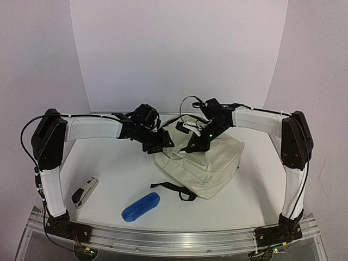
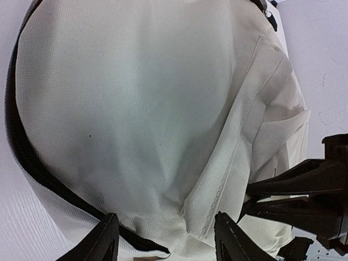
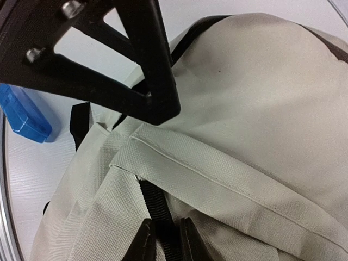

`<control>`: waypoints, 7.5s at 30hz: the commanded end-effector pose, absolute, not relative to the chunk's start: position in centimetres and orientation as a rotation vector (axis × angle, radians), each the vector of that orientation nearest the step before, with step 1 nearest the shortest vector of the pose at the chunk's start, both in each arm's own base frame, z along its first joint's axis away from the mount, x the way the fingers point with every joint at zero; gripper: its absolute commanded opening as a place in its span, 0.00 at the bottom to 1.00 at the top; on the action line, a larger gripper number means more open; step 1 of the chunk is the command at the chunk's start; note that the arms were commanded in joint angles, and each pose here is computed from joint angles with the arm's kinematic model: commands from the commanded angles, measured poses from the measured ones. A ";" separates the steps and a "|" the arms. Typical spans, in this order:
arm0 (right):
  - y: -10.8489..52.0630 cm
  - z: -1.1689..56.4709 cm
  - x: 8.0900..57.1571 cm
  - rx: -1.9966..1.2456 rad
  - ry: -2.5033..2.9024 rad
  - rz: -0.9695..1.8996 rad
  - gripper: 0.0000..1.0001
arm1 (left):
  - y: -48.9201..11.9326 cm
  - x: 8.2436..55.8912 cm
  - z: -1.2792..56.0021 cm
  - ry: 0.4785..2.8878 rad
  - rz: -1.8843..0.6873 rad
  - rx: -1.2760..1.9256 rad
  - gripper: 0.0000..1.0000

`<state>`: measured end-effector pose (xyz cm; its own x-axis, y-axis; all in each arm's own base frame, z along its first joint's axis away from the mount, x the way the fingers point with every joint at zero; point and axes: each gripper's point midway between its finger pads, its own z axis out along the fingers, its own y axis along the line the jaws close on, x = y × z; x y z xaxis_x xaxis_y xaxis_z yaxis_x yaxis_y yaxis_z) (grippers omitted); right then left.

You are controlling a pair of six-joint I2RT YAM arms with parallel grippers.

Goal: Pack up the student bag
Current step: Unzip the student bag at the center of the board, then adjust the student bag at the center of the board, then pick up the stationery from the center of the board.

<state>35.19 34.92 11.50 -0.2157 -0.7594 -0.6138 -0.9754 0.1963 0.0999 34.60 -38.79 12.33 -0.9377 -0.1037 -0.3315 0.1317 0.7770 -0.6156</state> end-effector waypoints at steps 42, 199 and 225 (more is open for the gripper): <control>20.0 14.8 60.0 -0.915 2.215 0.286 0.00 | -43.5 29.2 12.8 2.537 -1.149 0.439 0.00; 24.6 18.9 42.4 -0.711 2.506 0.529 0.00 | -5.4 17.0 8.2 3.063 0.455 -0.703 0.80; 25.1 18.9 43.4 -0.736 2.500 0.530 0.00 | -11.5 26.4 0.4 3.115 -0.030 -0.487 0.44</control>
<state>43.01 25.11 16.84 -0.7630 -0.3997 -0.5081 -0.5681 0.7896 0.2320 22.31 -8.35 0.85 -0.9407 -0.3343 0.0578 -0.3247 0.9366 0.1320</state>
